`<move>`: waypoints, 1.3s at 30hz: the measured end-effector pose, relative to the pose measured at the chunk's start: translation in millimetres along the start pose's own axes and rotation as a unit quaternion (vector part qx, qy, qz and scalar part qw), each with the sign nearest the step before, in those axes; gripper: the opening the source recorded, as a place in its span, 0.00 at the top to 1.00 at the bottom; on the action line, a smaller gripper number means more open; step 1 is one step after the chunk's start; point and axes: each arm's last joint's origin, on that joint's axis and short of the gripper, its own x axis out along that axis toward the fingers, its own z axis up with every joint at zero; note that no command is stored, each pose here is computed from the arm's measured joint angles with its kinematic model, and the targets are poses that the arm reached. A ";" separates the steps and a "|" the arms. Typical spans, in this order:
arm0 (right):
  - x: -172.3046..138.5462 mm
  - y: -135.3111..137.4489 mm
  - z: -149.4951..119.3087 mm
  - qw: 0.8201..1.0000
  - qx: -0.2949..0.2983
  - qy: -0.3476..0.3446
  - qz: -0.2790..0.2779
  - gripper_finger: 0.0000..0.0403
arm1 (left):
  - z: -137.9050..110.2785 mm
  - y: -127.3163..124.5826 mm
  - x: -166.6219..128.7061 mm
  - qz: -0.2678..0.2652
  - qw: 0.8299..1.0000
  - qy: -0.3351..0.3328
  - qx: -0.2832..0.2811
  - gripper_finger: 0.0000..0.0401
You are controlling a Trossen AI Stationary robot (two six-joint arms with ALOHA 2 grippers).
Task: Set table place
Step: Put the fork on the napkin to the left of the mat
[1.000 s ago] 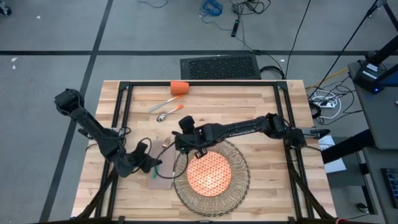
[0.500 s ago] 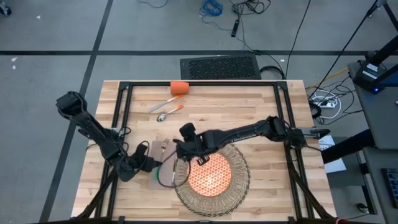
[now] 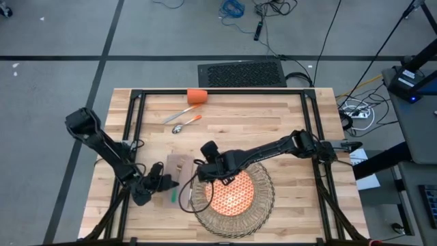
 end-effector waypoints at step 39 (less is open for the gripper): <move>1.9 24.6 5.0 1.000 -0.026 -0.005 0.010 0.68 | 3.6 0.9 0.7 0.086 0.996 0.014 0.010 0.71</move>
